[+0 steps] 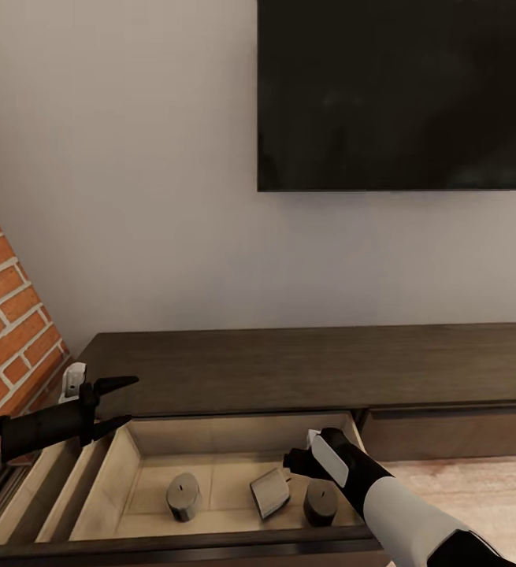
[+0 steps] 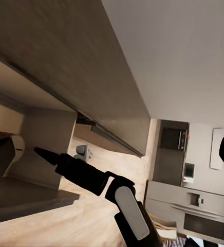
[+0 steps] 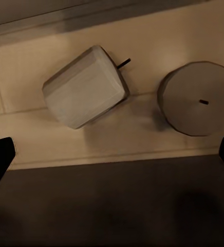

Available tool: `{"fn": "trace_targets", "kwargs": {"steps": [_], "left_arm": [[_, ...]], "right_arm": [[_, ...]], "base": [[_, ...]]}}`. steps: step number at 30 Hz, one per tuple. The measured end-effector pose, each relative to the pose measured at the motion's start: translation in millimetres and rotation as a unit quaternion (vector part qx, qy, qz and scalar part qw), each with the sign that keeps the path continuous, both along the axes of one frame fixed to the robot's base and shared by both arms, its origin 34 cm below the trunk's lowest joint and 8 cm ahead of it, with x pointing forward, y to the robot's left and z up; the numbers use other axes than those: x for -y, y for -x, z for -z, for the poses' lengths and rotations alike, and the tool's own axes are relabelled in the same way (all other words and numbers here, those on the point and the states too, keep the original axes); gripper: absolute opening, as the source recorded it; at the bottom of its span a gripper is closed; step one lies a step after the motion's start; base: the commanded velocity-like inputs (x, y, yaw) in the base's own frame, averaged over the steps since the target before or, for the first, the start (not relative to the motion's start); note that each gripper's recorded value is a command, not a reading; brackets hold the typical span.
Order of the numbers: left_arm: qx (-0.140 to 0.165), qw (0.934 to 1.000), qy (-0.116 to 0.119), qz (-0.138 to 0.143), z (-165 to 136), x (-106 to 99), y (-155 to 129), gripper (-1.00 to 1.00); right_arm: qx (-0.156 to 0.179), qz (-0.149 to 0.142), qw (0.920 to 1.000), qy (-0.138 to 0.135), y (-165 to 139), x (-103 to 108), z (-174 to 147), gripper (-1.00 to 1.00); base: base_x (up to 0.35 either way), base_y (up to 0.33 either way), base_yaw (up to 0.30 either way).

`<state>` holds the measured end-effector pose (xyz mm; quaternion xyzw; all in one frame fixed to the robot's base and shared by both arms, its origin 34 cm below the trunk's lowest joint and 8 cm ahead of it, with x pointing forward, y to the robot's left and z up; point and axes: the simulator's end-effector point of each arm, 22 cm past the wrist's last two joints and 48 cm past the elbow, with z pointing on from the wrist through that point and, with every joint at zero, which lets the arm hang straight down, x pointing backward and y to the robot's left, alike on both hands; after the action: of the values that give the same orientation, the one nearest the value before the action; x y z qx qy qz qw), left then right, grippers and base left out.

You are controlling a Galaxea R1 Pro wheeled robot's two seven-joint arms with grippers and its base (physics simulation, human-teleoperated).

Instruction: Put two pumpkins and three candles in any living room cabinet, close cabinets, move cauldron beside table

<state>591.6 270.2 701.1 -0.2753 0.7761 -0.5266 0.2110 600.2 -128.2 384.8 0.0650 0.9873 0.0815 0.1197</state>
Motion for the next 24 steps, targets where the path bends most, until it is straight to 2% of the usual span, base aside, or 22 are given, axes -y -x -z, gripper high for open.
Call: {"fn": "trace_targets", "kwargs": {"steps": [10, 16, 24], "left_arm": [[0.0, 1.0, 0.0, -0.001, -21, -1, -5, 1.0], [-0.001, 1.0, 0.0, -0.001, -34, -1, -8, 1.0], [0.001, 1.0, 0.0, -0.003, -52, -2, -11, 1.0]], "right_arm": [[0.0, -0.002, 1.0, -0.004, -4, -4, -22, 1.0], [0.0, -0.002, 1.0, -0.004, -7, -5, -35, 1.0], [0.0, -0.004, 1.0, -0.005, -10, -7, -52, 1.0]], "base": [[-0.001, 0.0, 0.0], [-0.217, 0.0, 0.0], [-0.032, 0.0, 0.0]]}}
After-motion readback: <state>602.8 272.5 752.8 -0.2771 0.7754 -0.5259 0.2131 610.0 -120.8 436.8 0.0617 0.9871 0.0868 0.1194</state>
